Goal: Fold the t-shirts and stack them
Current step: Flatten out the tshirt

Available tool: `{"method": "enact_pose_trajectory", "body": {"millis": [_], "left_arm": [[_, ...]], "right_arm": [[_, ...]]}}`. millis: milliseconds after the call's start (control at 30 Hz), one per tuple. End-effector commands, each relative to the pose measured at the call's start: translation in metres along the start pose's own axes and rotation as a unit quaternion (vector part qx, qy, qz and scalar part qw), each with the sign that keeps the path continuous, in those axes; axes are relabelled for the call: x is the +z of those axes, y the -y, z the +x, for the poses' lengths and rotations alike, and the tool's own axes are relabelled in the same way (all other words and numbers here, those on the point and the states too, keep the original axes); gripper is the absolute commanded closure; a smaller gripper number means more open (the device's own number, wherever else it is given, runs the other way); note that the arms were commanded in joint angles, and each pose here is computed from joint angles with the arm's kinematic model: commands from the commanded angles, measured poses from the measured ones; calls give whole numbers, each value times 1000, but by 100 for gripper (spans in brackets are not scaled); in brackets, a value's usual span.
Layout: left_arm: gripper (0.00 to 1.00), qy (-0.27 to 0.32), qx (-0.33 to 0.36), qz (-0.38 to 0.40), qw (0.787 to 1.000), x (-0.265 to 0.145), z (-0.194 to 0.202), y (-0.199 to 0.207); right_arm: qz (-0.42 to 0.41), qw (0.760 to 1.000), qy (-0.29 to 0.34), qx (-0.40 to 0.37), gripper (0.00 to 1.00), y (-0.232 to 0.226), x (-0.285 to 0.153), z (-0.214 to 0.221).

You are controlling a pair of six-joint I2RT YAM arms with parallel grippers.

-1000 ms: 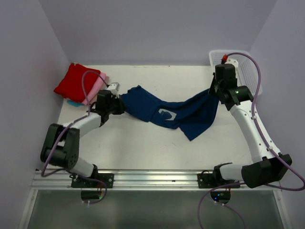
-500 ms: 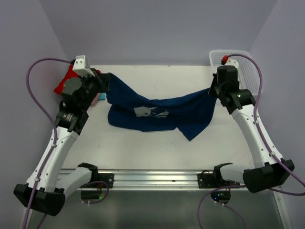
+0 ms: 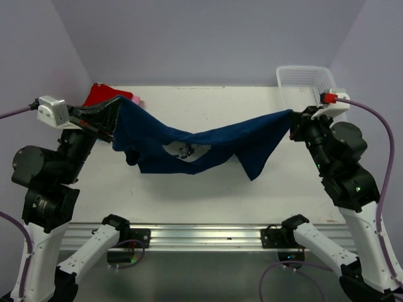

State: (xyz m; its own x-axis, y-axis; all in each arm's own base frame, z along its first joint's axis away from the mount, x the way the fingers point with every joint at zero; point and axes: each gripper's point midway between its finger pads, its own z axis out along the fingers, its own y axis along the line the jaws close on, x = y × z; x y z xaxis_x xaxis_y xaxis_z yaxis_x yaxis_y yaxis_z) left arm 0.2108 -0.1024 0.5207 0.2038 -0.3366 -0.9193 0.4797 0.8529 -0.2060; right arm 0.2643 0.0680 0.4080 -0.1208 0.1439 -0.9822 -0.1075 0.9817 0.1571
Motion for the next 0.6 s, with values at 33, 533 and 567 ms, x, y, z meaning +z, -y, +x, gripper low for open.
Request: {"method": "enact_pose_trajectory", "body": {"millis": [33,533,567], "left_arm": [[100,-12,58,58,997,1,-19,20],[100,0,130,38,991,86,-71,7],[100,-10,135,28,990,102,-62,-1]], "right_arm": [[-24,996,77,-29,100,-6,-19,-54],[16,991,108,-79,100,-9,5,-129],[23,990,105,-87,100,-8,10,-130]]}}
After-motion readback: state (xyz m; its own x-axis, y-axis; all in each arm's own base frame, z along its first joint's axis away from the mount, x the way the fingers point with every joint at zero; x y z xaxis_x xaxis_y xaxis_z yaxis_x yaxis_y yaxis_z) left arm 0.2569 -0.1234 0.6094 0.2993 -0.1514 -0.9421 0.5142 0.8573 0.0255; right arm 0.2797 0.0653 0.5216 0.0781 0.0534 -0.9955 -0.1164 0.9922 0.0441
